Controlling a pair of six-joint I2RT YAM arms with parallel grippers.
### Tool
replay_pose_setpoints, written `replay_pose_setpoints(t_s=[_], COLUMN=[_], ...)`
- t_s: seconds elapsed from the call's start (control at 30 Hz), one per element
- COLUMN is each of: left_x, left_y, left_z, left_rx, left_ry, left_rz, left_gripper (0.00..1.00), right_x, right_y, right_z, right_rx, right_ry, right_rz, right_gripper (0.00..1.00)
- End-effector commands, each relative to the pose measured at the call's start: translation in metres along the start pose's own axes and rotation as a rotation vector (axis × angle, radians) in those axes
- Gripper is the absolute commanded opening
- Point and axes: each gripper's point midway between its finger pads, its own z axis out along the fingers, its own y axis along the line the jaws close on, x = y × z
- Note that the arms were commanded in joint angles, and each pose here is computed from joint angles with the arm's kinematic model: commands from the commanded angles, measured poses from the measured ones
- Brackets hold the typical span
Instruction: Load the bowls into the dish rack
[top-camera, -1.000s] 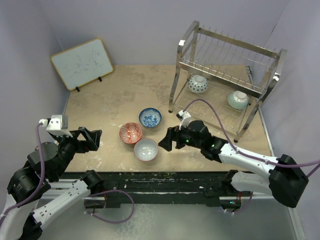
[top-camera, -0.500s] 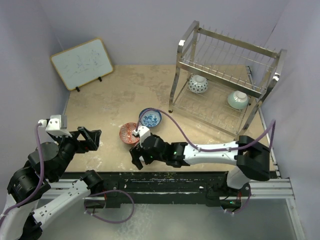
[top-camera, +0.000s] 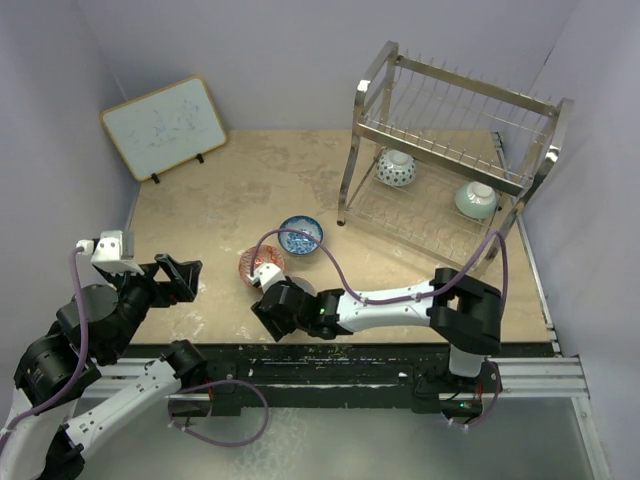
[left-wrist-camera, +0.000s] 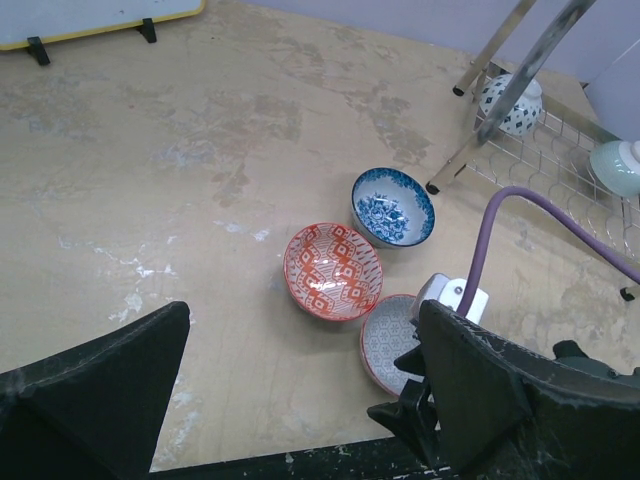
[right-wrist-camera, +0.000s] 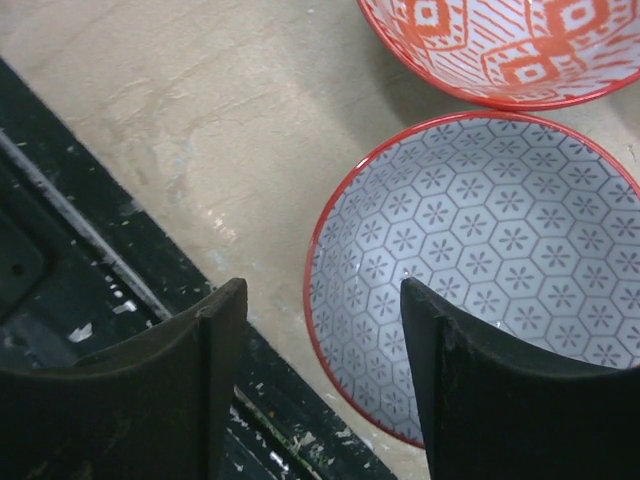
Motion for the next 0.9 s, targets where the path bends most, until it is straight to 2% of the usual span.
replay_pose_setpoints(t_s=[0.0,0.1,0.2,0.27,0.43,0.67,0.87], left_x=[-0.014,-0.014,-0.014,-0.014,-0.013,-0.016,-0.018], left_y=[-0.002,-0.001,-0.001,-0.001,-0.003,-0.002,-0.004], left_z=[-0.004,-0.005,-0.004,-0.004,-0.002,-0.003,-0.004], left_rx=[0.008,0.005,0.003,0.003,0.003,0.004,0.012], left_ry=[-0.043,-0.043,-0.043,-0.042,-0.037,-0.044,-0.049], left_rz=[-0.037,-0.035,-0.035,-0.035,-0.027,-0.026,-0.030], left_gripper=[0.99,0.99,0.99,0.99,0.99,0.99,0.99], right_x=[-0.012,-0.007,-0.003,-0.002,-0.012,-0.039,-0.061], right_y=[-0.006,-0.009,-0.013,-0.016,-0.013,-0.001,-0.031], right_z=[0.005,0.007,0.007,0.005,-0.013,-0.054,-0.084], right_rx=[0.059,0.070,0.089,0.100,0.061,-0.048,-0.059], right_ry=[-0.029,-0.021,-0.011,-0.010,-0.050,-0.134,-0.231], right_rz=[-0.017,-0.015,-0.013,-0.012,0.019,0.147,0.262], right_gripper=[0.62,0.57,0.37,0.32,0.12,0.00,0.00])
